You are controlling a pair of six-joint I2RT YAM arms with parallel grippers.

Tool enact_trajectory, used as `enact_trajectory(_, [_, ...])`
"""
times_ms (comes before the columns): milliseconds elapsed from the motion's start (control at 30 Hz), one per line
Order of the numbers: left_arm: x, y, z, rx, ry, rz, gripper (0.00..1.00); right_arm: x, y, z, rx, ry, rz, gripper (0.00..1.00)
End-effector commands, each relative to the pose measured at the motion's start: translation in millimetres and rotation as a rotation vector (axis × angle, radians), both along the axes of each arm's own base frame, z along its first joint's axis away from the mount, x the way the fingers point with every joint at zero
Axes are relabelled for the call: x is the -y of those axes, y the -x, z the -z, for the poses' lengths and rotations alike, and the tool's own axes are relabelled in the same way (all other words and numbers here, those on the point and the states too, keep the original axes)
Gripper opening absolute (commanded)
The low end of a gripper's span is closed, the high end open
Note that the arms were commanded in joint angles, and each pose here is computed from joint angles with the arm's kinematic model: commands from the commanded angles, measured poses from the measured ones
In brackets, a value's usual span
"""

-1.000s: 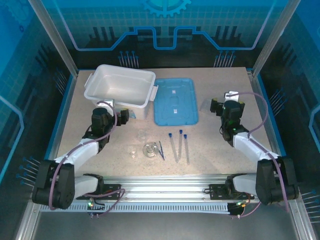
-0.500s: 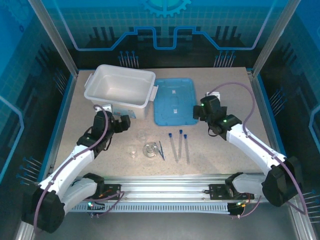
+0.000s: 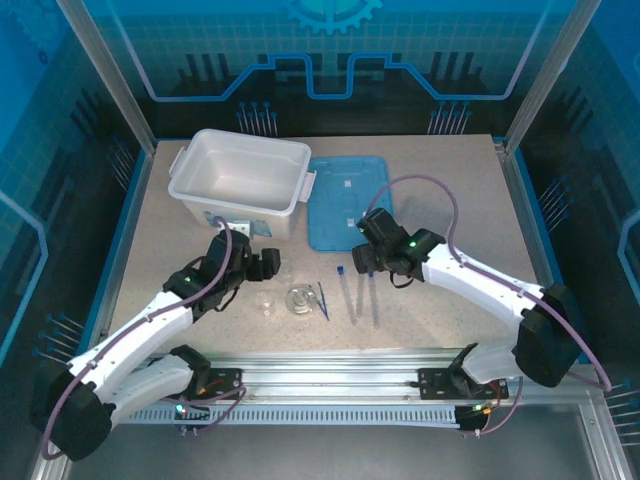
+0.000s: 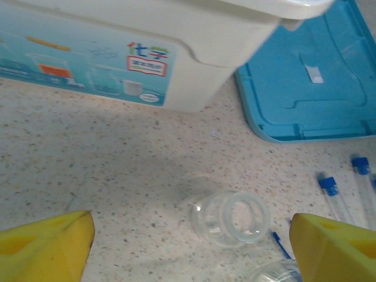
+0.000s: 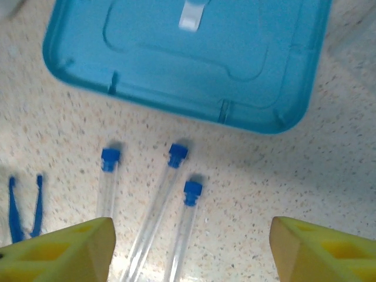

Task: Organize the chemistry lab equipment

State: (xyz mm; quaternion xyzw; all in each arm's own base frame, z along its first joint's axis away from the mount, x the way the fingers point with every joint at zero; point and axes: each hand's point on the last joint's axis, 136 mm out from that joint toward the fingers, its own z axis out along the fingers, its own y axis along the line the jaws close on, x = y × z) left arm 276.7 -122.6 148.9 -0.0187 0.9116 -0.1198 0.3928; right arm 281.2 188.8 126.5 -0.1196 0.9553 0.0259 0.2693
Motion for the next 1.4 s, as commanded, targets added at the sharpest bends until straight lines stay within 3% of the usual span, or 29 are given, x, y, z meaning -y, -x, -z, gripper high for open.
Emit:
enact_trajectory(0, [20.7,-7.4,-18.3,0.032,0.0,0.057,0.86,2.1,18.8,25.2,-0.109,0.013,0.022,0.64])
enact_trajectory(300, [79.2,-25.0,-27.2,0.044,-0.004,0.202,0.86,7.0,29.7,69.3,-0.227,0.054,0.053,0.53])
enact_trajectory(533, [101.0,-32.8,-18.6,0.013,0.021,0.244,0.86,10.4,33.7,91.8,-0.286,0.067,0.073,0.45])
enact_trajectory(1367, [108.3,-38.4,-2.9,-0.028,-0.019,0.269,0.87,16.4,23.9,120.0,-0.367,0.107,0.107,0.33])
